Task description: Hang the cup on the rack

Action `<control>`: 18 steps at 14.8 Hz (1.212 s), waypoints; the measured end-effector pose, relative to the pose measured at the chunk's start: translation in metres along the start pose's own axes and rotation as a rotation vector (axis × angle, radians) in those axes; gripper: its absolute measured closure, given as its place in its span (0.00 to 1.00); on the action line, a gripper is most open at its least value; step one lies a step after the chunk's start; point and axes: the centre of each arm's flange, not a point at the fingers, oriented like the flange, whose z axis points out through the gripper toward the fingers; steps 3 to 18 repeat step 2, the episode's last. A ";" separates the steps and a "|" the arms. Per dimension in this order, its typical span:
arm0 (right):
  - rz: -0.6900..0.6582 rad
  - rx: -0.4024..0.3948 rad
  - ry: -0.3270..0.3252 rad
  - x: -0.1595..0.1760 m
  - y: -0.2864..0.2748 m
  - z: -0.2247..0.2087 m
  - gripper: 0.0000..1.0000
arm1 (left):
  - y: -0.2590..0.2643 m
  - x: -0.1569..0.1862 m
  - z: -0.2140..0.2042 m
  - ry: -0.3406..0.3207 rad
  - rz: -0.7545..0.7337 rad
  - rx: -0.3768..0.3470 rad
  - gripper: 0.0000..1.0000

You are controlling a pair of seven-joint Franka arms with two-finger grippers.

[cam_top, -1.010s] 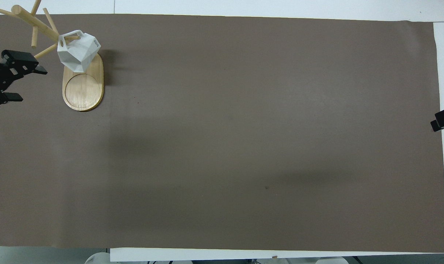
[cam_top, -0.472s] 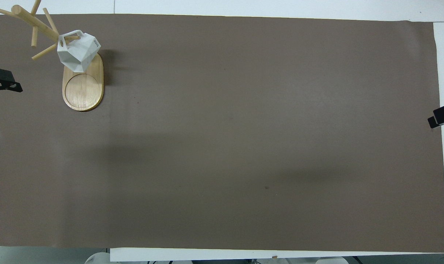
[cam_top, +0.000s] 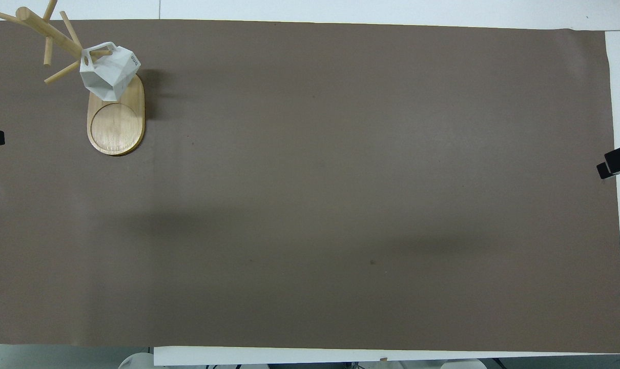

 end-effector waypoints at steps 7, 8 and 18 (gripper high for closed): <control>0.000 0.000 0.000 0.000 0.000 0.000 0.00 | 0.011 0.003 -0.004 -0.019 0.028 0.001 0.00; 0.000 0.000 0.000 0.000 0.000 0.000 0.00 | 0.011 0.003 -0.004 -0.019 0.028 0.001 0.00; 0.000 0.000 0.000 0.000 0.000 0.000 0.00 | 0.011 0.003 -0.004 -0.019 0.028 0.001 0.00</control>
